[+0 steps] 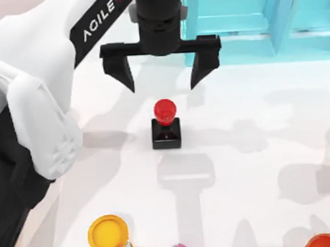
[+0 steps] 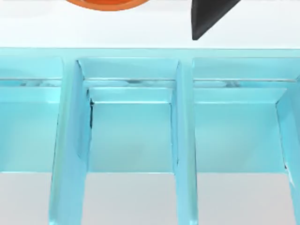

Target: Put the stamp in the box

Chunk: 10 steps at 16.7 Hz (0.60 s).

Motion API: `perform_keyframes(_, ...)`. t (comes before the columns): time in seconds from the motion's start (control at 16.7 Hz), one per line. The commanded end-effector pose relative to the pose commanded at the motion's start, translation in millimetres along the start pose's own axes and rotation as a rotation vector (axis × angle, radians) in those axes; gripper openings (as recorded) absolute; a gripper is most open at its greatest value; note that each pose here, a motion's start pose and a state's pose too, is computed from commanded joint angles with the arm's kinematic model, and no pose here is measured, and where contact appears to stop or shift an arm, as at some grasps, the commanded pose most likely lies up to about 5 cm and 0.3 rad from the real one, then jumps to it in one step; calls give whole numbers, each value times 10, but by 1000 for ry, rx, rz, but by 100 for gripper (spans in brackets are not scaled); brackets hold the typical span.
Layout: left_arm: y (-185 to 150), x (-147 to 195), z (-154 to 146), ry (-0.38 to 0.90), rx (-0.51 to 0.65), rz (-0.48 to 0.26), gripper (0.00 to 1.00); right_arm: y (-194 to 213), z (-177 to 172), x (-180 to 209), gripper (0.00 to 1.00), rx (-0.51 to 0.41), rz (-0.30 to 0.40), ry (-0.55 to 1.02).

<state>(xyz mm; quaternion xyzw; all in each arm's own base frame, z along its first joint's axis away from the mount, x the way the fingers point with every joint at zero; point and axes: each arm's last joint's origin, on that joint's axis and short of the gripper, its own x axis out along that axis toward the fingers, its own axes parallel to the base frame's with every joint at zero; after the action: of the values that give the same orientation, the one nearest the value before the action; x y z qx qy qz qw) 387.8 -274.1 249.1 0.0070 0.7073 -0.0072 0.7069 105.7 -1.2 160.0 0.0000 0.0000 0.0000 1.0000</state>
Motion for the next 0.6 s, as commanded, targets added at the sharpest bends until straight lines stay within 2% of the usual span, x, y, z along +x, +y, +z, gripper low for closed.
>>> perform_keyframes(0.3, -3, 110, 36, -1, 0, -1, 100, 0, 0, 0, 100, 0, 0, 0)
perform_keyframes(0.6, -27, 502, 67, 0, 0, 0, 100, 0, 0, 0, 100, 0, 0, 0)
